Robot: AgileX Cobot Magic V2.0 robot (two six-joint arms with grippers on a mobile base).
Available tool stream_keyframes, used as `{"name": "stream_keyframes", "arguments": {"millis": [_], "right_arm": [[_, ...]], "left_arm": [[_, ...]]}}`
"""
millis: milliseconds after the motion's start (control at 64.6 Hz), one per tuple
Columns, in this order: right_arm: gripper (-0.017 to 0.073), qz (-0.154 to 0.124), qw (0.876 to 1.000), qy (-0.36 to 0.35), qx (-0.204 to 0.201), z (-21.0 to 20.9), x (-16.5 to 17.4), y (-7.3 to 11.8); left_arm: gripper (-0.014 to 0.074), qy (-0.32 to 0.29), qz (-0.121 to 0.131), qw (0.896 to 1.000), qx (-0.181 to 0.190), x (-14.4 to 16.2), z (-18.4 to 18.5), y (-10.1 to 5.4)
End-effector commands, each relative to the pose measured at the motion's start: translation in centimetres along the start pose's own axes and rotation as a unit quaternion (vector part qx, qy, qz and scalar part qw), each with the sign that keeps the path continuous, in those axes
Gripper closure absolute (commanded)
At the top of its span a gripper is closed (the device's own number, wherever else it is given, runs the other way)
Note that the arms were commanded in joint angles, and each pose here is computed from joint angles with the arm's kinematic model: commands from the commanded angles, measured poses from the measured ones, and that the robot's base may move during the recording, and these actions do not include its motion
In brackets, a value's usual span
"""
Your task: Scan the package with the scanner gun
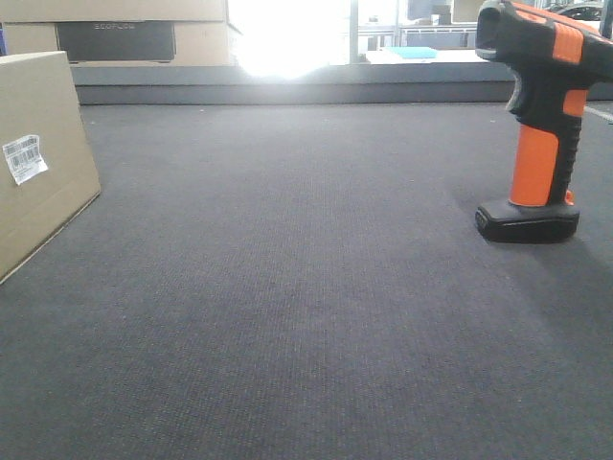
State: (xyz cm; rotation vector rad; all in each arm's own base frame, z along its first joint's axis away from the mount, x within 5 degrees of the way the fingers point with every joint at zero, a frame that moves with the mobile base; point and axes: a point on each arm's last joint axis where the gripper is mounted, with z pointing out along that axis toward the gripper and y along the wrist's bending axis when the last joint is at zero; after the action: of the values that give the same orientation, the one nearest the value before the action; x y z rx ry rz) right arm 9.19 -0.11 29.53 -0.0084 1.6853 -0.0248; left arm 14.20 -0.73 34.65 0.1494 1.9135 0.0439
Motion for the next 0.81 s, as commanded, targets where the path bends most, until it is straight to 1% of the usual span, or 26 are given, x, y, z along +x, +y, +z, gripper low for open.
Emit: {"name": "stream_keyframes", "arguments": {"millis": [0,186,341,449,604,790], "right_arm": [[0.0711,-0.006,1.0,-0.029,0.005,-1.3,0.3,0.0],[0.0711,-0.012,0.998,-0.069,-0.004,-3.7,0.5,0.4],[0.0711,-0.014,0.996,-0.093,-0.004,-4.7,0.4,0.5],[0.0711,-0.015,0.995,-0.096,-0.004,-4.8,0.4,0.5],[0.0711,-0.015,0.995,-0.095,-0.005,-4.8,0.4,0.5],[0.0711,-0.015,0.995,-0.095,-0.005,-4.8,0.4,0.5]], "left_arm": [[0.0705,-0.065,-0.002,0.998,-0.003,0.7,-1.3,-0.1],[0.0705,-0.156,-0.003,0.988,-0.011,2.3,-4.0,-0.3],[0.0705,-0.193,-0.003,0.981,-0.014,3.1,-5.5,-0.4],[0.0705,-0.2,-0.003,0.98,-0.015,3.3,-5.9,-0.4],[0.0705,-0.192,-0.003,0.981,-0.014,3.4,-5.9,-0.4],[0.0705,-0.193,-0.003,0.981,-0.014,3.4,-5.9,-0.4]]}}
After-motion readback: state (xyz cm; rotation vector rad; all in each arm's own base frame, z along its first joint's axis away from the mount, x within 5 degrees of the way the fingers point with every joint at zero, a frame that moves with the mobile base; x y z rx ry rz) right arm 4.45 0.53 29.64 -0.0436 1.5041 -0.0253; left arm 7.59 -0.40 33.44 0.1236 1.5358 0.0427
